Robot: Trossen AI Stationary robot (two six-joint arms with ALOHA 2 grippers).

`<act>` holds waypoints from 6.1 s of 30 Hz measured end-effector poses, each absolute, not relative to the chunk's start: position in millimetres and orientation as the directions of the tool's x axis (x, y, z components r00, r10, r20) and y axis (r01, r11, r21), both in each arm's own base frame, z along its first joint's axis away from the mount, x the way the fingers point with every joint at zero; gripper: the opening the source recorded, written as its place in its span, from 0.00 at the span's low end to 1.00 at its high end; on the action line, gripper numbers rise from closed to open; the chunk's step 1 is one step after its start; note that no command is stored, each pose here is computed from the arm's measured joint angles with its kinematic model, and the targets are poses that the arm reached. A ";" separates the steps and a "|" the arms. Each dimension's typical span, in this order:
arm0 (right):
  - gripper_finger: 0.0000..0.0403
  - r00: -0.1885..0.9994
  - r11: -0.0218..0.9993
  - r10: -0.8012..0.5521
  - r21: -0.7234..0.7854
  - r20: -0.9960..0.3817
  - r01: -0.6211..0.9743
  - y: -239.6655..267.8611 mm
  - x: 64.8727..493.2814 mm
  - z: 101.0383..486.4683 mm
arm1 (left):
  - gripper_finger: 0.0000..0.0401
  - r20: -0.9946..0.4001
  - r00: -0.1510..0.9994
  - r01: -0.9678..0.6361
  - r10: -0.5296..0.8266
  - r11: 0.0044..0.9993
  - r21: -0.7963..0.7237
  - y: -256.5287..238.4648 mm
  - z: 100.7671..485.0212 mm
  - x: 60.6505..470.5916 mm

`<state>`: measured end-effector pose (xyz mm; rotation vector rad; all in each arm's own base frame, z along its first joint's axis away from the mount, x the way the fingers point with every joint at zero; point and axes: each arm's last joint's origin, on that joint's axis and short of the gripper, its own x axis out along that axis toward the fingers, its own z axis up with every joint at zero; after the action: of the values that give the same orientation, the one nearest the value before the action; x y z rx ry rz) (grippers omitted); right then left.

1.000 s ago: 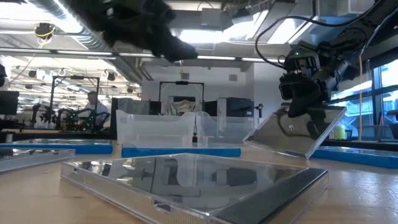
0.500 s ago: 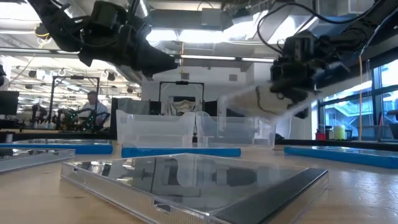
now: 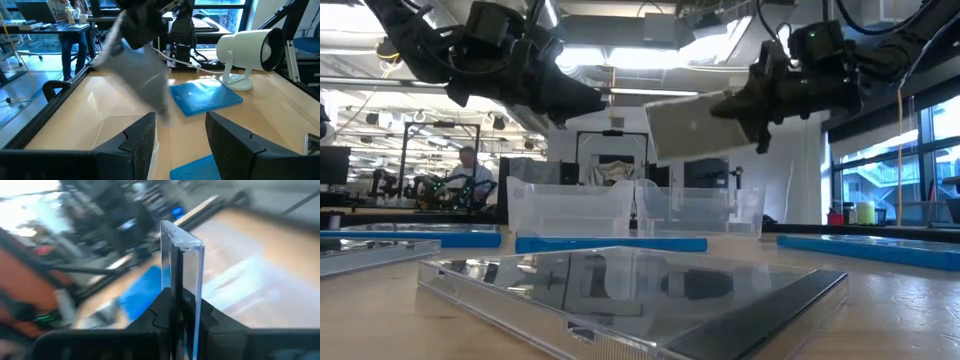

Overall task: Pick & place jewel cases by type
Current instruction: Put the top right black CD case into the right transparent bin, then put the right blue CD case into the left transparent bin

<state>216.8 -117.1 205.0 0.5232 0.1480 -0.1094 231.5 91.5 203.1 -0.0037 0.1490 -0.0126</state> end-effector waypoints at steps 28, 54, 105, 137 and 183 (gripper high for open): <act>0.08 0.928 0.893 -0.339 0.257 -0.157 0.369 -141.0 243.3 156.9 | 0.43 -0.150 0.988 0.038 -0.039 0.999 -0.006 86.9 202.8 233.2; 0.19 0.898 0.887 -0.381 0.189 -0.220 0.422 -138.4 253.9 121.5 | 0.43 -0.151 0.988 0.038 -0.038 0.999 -0.006 86.9 202.7 233.1; 0.19 0.724 0.997 0.039 0.077 -0.689 0.019 -185.7 268.7 179.8 | 0.43 -0.157 0.987 0.038 -0.039 0.999 -0.009 86.9 202.0 233.1; 0.21 0.729 0.953 0.219 0.303 -0.648 -0.016 -193.3 250.1 176.3 | 0.43 -0.160 0.986 0.037 -0.039 0.999 -0.010 86.9 201.7 233.0; 0.64 0.652 0.986 -0.132 -0.032 -0.746 0.164 -208.3 278.5 233.2 | 0.43 -0.173 0.984 0.042 -0.040 0.999 0.012 86.8 200.4 232.8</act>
<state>278.5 -208.3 233.2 0.0399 0.8436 -0.1684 232.8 86.8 200.4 0.0156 0.1734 -0.0411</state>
